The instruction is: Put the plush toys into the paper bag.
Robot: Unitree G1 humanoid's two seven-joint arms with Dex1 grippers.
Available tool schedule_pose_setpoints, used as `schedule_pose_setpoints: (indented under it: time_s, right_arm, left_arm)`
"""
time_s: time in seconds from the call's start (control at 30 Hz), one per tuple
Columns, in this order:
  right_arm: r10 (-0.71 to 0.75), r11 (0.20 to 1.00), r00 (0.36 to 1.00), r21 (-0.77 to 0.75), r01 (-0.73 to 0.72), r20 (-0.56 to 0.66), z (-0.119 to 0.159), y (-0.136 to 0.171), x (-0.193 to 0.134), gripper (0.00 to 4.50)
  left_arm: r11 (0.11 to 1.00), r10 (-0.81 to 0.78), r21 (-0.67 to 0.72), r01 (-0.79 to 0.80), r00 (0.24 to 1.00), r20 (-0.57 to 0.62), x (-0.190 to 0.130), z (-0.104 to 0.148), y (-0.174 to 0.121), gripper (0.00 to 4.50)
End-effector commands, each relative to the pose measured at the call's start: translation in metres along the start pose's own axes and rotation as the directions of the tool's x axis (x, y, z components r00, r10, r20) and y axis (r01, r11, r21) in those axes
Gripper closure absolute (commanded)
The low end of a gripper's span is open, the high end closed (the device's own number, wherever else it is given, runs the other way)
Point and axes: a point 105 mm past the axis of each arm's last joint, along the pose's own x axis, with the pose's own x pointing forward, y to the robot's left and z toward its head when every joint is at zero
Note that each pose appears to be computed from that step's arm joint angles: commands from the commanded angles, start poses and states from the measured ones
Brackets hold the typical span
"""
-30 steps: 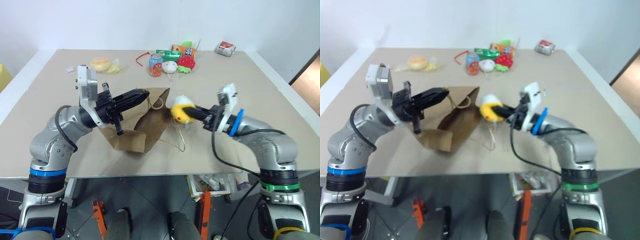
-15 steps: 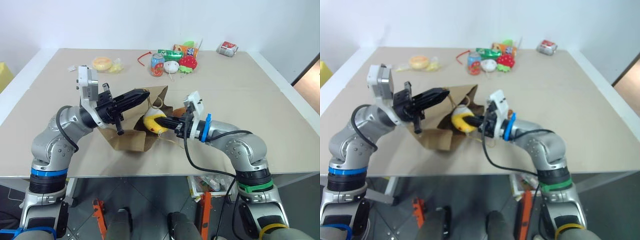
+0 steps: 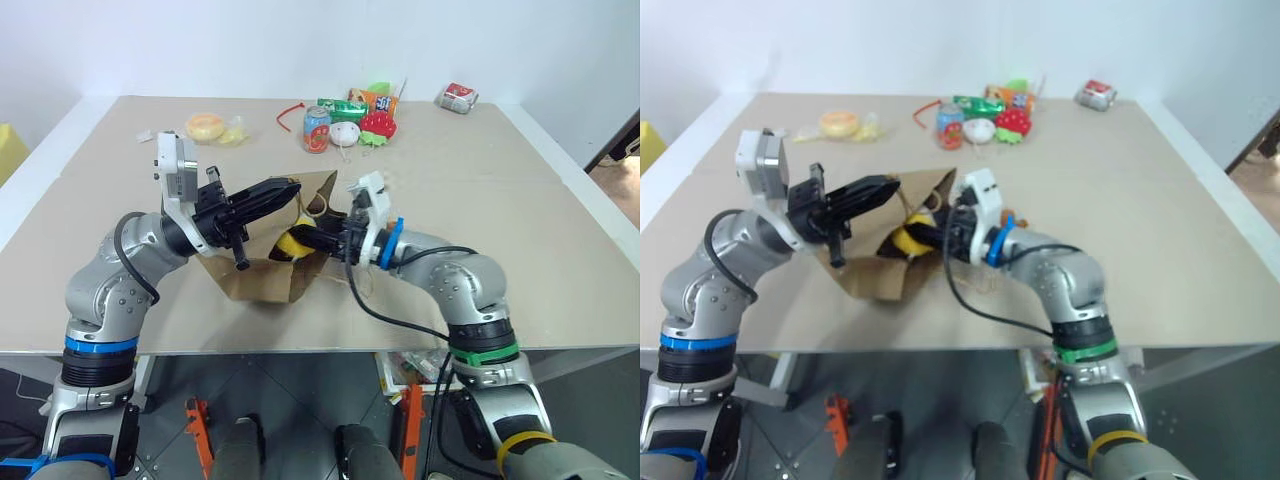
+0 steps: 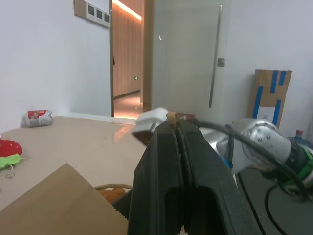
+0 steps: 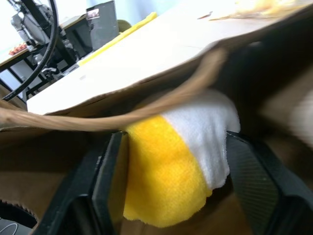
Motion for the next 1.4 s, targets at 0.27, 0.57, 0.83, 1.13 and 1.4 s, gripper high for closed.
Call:
schedule_pose_setpoints:
  time_s: [0.27,0.57,0.83,1.13,1.4]
  right_arm:
    - [0.100,0.994,0.991,-0.052,-0.096,0.093,0.027,0.011,-0.025,1.35]
    - [-0.283,0.938,0.956,-0.184,0.293,0.080,0.031,-0.066,-0.045,1.35]
    - [-0.470,0.856,0.882,-0.225,0.466,0.038,0.024,-0.108,-0.048,1.35]
    - [-0.459,0.868,0.886,-0.246,0.431,-0.066,-0.009,-0.108,-0.026,1.35]
    - [-0.563,0.794,0.807,-0.389,0.467,-0.179,-0.036,-0.124,-0.028,2.15]
  left_arm:
    - [0.999,-0.022,0.037,0.021,0.999,0.024,0.002,0.009,-0.002,4.50]
    - [0.999,-0.003,0.046,0.002,1.000,0.026,-0.002,0.011,-0.003,4.50]
    - [0.999,-0.003,0.048,0.001,1.000,0.027,-0.002,0.011,-0.004,4.50]
    - [0.999,-0.002,0.049,0.001,1.000,0.024,-0.002,0.011,-0.004,4.50]
    - [0.999,0.006,0.054,-0.007,1.000,0.023,-0.003,0.012,-0.003,4.50]
